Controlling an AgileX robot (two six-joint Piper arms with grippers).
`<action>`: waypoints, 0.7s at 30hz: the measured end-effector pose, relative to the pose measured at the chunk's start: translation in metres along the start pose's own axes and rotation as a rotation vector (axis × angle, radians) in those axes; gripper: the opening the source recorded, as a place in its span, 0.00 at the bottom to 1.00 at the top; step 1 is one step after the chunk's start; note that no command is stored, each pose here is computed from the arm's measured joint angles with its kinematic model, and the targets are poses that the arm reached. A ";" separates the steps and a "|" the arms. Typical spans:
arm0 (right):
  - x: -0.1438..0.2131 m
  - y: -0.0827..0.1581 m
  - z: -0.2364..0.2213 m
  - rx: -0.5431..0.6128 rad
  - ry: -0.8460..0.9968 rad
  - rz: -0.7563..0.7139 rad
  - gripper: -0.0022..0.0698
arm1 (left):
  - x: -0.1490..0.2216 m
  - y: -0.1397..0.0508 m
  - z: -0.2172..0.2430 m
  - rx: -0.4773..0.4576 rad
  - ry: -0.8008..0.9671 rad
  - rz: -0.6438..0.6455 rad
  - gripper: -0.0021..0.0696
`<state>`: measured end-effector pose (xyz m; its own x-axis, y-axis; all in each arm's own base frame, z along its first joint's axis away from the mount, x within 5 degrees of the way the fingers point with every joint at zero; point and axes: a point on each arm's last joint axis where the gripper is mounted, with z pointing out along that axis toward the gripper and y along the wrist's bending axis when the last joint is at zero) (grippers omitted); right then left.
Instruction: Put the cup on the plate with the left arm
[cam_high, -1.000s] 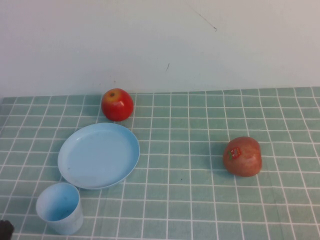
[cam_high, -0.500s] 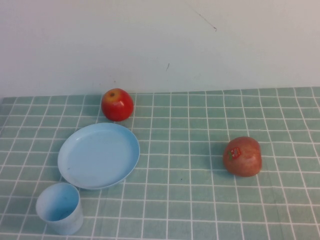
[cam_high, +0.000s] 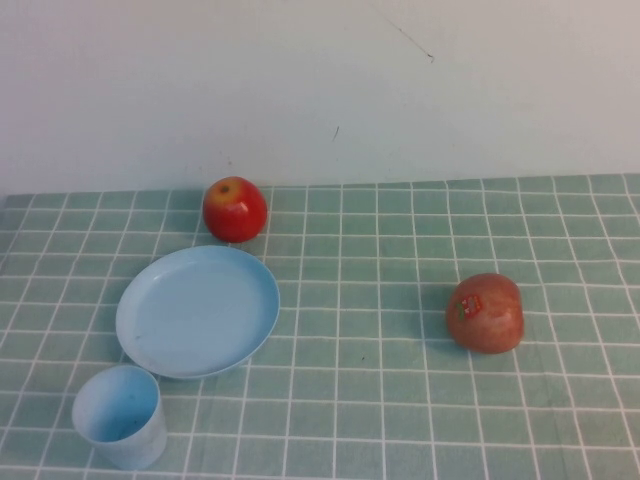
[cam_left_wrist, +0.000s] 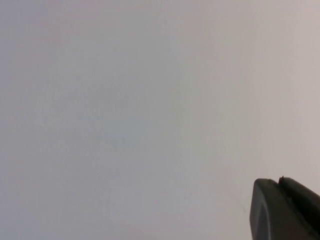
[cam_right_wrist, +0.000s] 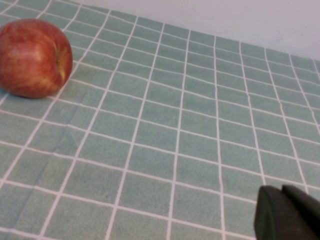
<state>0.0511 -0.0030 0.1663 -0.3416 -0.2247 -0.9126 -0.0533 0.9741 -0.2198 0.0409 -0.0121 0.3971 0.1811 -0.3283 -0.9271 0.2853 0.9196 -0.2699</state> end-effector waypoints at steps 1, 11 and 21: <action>0.000 0.000 0.000 0.000 0.000 0.000 0.03 | -0.002 -0.002 0.010 -0.004 0.077 0.011 0.03; 0.000 0.000 0.000 0.000 0.000 0.000 0.03 | 0.029 0.003 0.058 -0.084 0.606 -0.036 0.03; 0.000 0.000 0.000 0.000 0.000 0.000 0.03 | 0.090 0.030 0.088 -0.293 1.131 -0.039 0.03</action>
<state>0.0511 -0.0030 0.1663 -0.3416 -0.2247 -0.9126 -0.0533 0.9741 -0.2198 0.1483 -0.0328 0.3282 -0.8066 -0.1138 -0.5801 0.0174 0.9763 -0.2158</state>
